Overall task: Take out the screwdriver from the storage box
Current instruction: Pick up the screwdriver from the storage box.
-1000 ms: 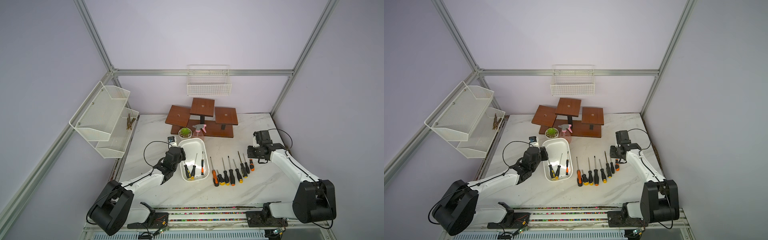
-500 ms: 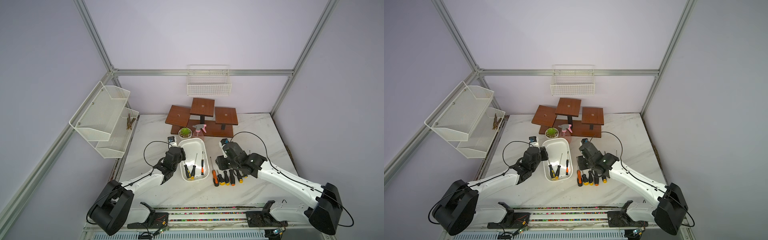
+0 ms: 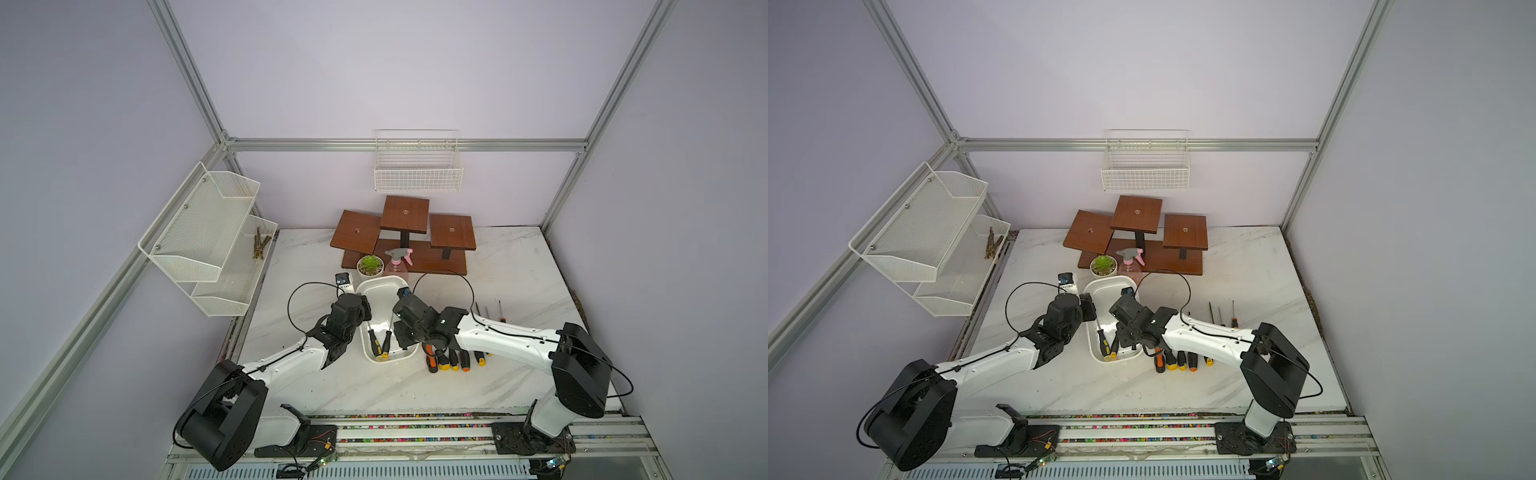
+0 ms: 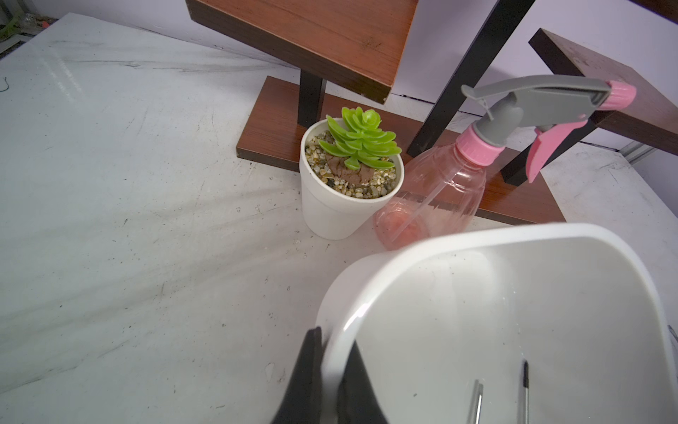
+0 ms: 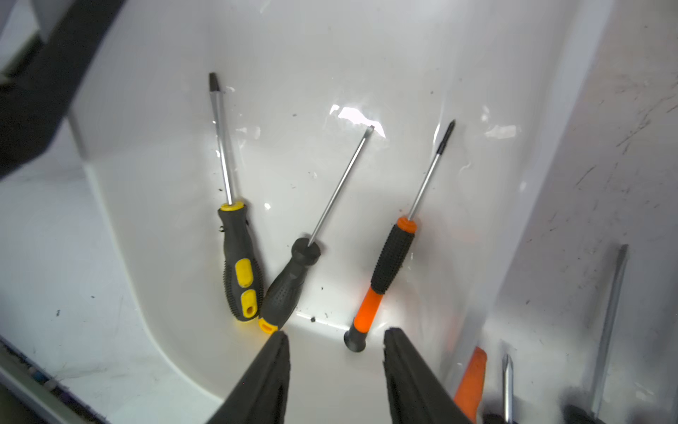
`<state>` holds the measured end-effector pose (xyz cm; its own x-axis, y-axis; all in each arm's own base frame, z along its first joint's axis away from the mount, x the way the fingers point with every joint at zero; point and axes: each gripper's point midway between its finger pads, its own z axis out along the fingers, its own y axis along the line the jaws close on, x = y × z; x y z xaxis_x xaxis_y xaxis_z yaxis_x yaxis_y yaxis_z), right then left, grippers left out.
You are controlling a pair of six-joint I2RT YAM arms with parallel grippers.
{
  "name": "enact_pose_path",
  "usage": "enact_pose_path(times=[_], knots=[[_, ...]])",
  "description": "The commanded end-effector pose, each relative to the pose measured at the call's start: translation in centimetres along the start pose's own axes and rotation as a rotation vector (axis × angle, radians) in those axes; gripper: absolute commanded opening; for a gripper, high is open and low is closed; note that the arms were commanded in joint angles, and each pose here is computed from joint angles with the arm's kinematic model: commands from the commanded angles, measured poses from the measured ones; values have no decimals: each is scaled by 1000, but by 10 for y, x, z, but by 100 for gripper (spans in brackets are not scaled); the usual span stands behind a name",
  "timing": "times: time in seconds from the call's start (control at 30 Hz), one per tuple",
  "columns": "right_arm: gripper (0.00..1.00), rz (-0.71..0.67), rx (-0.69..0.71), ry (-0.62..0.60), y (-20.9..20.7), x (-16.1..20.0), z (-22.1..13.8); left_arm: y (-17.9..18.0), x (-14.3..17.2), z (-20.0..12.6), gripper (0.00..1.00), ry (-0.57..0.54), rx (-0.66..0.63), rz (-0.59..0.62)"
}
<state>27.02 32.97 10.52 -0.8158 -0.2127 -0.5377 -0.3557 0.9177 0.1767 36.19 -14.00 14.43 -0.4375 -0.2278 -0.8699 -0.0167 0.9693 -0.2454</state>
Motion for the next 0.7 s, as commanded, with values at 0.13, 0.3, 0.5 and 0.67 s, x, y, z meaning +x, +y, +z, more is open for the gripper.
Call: enact_pose_path(times=[0.13,0.3,0.5,0.67], knots=[[46,10,127,-37,-13,-12,15,-6,-8,-1,0,-23,24,-14],[46,13,181,-22,-22,-11,29,-5,-8,-2,0,-25,23,-16],[47,58,182,7,-32,-10,44,-5,-8,-1,0,-25,22,-16],[47,103,165,26,-39,-9,54,-6,-8,-1,0,-26,23,-15]])
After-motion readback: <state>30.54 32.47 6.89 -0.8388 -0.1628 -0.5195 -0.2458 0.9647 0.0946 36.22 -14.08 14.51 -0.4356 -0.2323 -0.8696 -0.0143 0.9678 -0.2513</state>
